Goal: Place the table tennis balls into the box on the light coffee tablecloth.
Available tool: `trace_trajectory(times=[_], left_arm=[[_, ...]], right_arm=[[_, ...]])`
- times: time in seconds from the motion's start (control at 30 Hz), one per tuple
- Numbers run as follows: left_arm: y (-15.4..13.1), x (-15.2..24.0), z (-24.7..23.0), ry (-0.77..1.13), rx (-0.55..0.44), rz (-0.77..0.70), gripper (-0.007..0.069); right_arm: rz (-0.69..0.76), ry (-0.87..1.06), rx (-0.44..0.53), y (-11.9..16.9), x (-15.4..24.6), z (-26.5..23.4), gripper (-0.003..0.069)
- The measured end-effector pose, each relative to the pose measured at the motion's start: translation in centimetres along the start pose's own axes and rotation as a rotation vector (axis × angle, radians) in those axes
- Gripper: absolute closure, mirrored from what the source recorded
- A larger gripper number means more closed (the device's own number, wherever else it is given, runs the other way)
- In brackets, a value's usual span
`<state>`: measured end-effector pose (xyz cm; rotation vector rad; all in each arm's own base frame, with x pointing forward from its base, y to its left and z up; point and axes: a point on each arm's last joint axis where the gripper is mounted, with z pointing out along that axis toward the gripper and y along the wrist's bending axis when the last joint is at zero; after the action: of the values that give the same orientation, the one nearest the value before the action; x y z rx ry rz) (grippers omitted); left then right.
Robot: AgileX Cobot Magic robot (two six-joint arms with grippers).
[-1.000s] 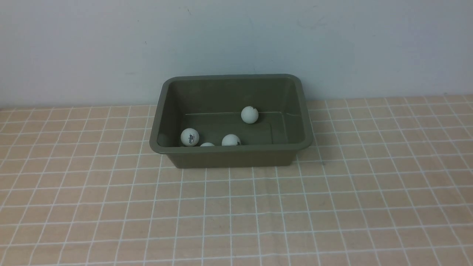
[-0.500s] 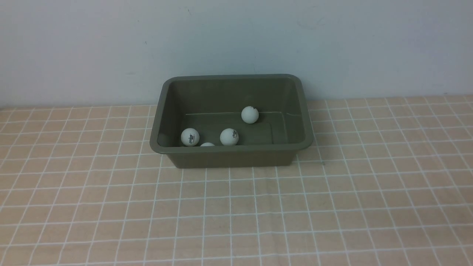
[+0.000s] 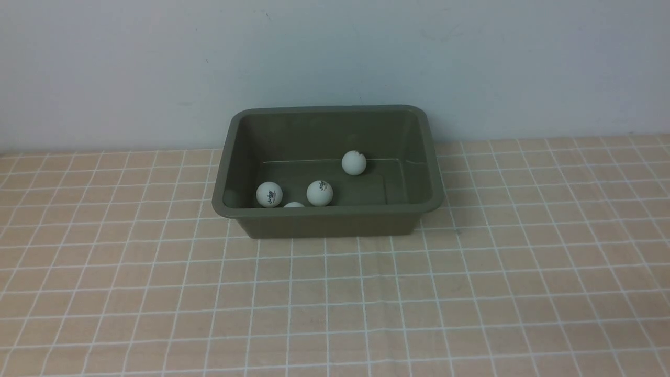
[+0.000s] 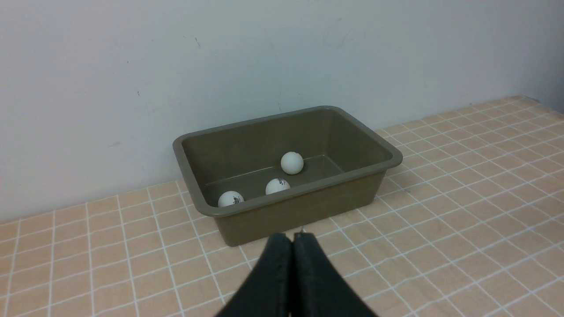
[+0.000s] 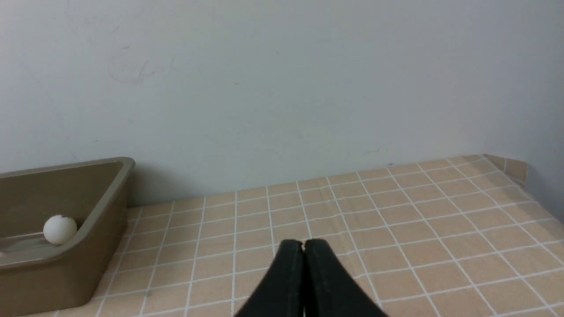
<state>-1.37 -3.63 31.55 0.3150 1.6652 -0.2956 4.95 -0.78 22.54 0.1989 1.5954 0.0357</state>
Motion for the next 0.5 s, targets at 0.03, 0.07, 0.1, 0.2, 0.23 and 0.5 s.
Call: trace_trajectory(times=[0.03,0.07,0.1,0.2,0.23,0.5], left_arm=[[0.0,0.0,0.0,0.000,0.000,0.000,0.0694],[0.0,0.0,0.0,0.000,0.000,0.000,0.0694],[0.0,0.0,0.0,0.000,0.000,0.000,0.0694],[0.0,0.0,0.0,0.000,0.000,0.000,0.0694],[0.0,0.0,0.0,0.000,0.000,0.000,0.0694],[0.0,0.0,0.0,0.000,0.000,0.000,0.0694]], right_arm=[[0.000,-0.003,-0.001,0.0,0.0,0.0,0.0676],[0.000,-0.004,-0.002,0.0,0.0,0.0,0.0676],[0.000,-0.004,-0.002,0.0,0.0,0.0,0.0676],[-0.002,0.003,-0.003,0.0,0.1,0.0,0.0676],[-0.010,0.009,-0.006,0.1,0.1,0.0,0.0676],[-0.104,0.128,-0.051,0.1,3.3,0.5,0.0676]])
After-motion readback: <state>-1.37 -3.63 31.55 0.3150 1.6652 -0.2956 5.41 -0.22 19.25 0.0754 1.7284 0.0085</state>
